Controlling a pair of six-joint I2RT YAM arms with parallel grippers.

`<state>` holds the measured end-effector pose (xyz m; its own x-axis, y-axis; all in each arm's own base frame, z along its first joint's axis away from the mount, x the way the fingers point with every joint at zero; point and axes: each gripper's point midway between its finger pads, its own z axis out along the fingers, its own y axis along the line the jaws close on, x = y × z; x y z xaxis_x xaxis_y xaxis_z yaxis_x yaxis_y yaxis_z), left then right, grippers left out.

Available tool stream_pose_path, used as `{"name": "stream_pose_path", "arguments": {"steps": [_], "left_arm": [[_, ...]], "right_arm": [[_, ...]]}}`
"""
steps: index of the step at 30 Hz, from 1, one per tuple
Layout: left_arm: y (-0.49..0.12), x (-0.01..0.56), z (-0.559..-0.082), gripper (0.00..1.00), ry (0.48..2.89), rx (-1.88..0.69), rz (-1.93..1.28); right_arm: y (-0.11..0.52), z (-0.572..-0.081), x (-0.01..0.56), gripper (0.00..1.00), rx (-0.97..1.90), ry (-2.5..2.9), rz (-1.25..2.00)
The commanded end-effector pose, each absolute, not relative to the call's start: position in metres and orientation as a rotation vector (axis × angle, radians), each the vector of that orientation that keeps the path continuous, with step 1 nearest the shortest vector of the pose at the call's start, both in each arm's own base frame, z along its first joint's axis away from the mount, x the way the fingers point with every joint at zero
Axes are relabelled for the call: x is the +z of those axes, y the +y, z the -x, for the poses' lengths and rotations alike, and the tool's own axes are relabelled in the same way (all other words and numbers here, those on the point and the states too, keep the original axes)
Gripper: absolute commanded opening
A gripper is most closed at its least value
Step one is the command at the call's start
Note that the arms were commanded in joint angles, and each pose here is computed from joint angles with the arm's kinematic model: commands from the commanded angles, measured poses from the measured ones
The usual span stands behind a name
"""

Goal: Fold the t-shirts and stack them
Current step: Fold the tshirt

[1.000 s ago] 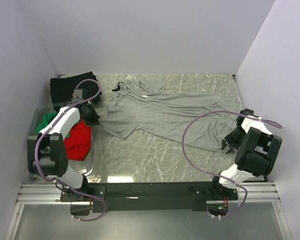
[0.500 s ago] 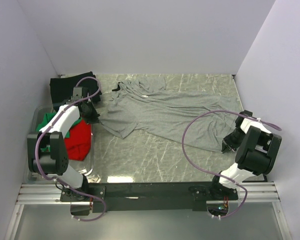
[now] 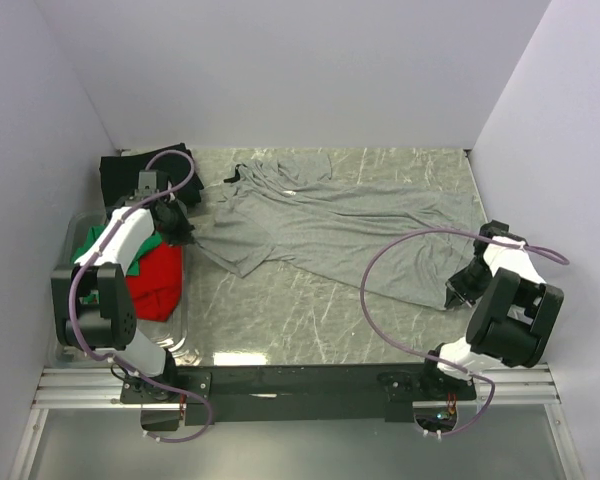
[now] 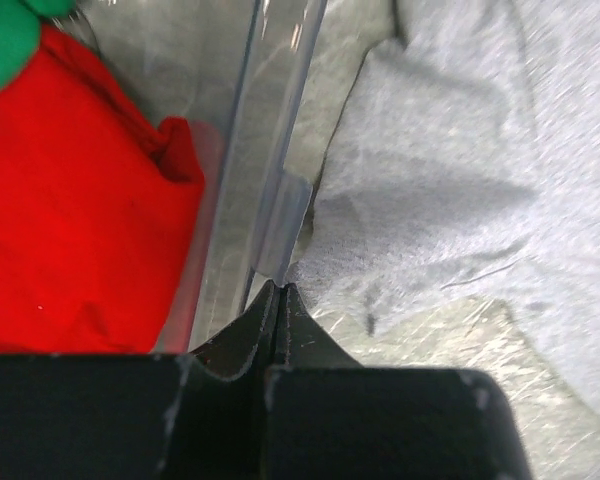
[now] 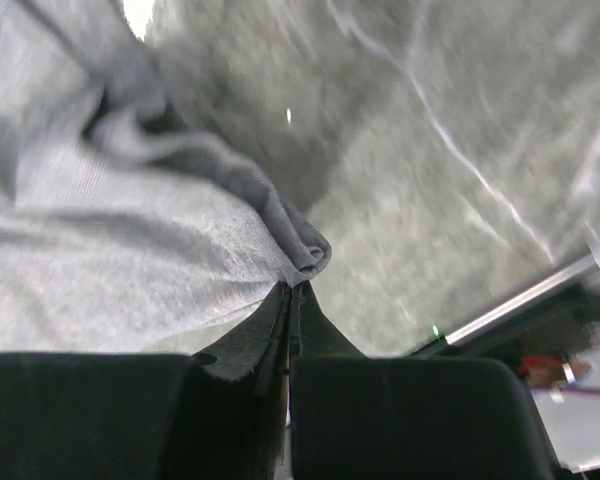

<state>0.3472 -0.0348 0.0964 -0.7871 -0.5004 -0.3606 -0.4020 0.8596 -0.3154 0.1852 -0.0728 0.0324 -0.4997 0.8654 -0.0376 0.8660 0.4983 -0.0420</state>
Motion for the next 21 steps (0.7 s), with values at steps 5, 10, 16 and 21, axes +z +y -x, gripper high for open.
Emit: {"name": "stream_pose_path", "arguments": {"steps": [5, 10, 16, 21], "left_arm": [[-0.037, 0.156, -0.369, 0.0, 2.447, -0.394, 0.63], [-0.04, 0.172, -0.366, 0.0, 2.421, -0.415, 0.625], [-0.041, 0.194, -0.357, 0.0, 2.382, -0.43, 0.614], [-0.041, 0.215, -0.348, 0.0, 2.359, -0.433, 0.6]], "right_arm": [[-0.065, -0.158, 0.08, 0.0, -0.139, 2.752, -1.59], [-0.05, -0.134, 0.093, 0.0, -0.116, 2.792, -1.592], [-0.032, -0.114, 0.102, 0.0, -0.083, 2.84, -1.544], [-0.025, -0.108, 0.108, 0.0, -0.08, 2.854, -1.509]]}}
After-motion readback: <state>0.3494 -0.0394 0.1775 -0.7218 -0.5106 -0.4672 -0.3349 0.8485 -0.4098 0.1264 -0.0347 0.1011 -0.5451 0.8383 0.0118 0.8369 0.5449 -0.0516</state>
